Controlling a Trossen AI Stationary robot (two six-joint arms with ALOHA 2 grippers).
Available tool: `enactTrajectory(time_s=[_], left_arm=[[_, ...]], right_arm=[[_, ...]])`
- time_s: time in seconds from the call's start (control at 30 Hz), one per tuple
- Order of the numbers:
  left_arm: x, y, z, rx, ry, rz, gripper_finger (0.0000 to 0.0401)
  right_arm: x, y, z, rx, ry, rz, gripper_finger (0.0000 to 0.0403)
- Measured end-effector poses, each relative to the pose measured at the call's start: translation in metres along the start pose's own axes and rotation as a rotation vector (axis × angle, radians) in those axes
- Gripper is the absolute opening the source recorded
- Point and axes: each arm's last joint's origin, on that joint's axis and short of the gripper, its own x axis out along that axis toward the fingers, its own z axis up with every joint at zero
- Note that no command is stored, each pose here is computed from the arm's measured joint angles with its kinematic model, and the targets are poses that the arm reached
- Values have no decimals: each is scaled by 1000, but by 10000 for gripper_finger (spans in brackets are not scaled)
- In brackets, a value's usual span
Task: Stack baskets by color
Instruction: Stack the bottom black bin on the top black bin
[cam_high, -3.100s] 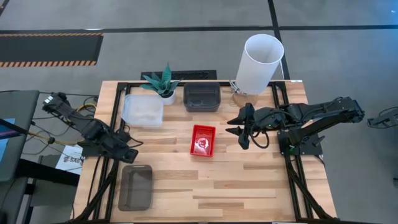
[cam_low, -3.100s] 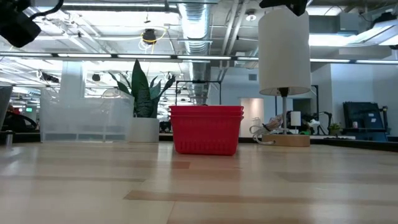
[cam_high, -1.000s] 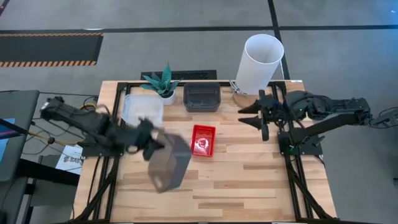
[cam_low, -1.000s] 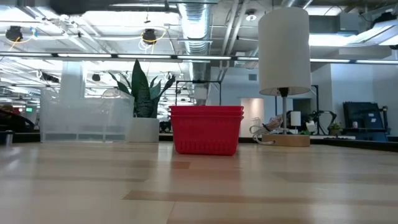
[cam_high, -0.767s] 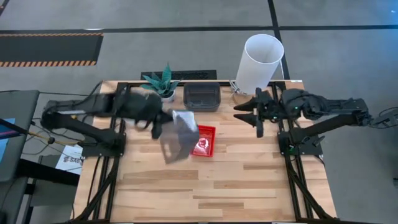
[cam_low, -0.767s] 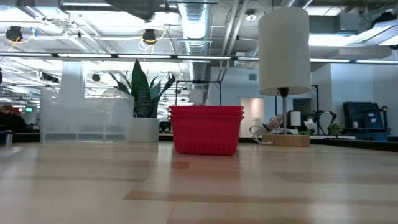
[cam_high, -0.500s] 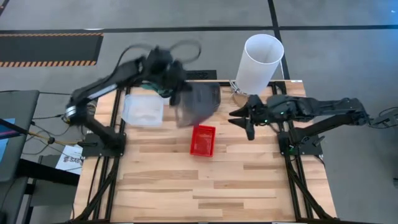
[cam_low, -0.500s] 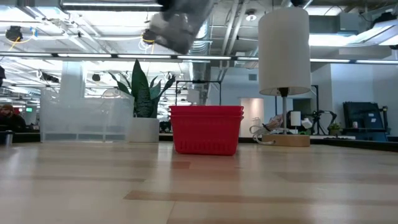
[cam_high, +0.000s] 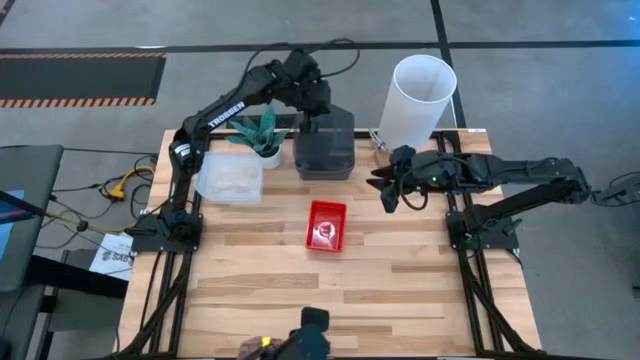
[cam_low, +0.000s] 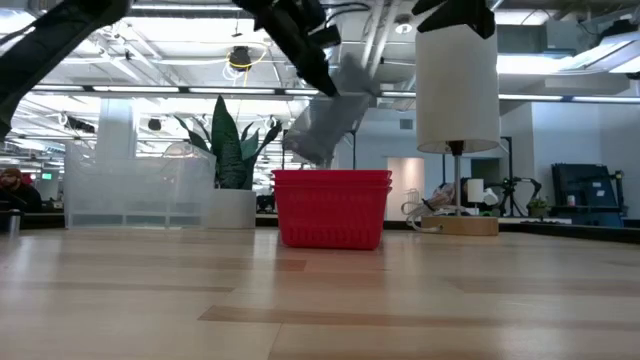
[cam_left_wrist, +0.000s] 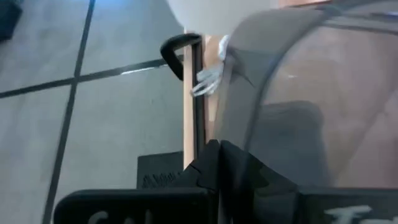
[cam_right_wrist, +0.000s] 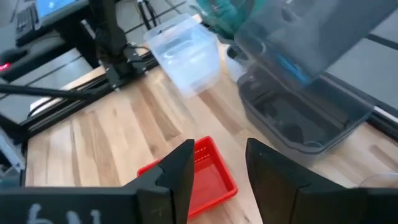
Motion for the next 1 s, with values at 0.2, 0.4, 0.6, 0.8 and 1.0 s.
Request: enactTrajectory(time_s=[0.2,0.4,0.6,0.8,1.0], left_arm=[[36,1,-14,-16,87,-34,0],[46,-3,-23,-30,198,-32,0],[36,-2,-19,-58,219,-9,0],[23,1,-10,-81,193,12,0],[36,-1,-18,-101,259,-2,0]], right_arm=[[1,-6,3,21,-5,-24,149],[3,-10,4,16,-4,-39,132],[3,-13,5,-4,-2,-42,120],[4,-14,6,-1,4,-31,118],[4,-14,6,-1,11,-17,118]])
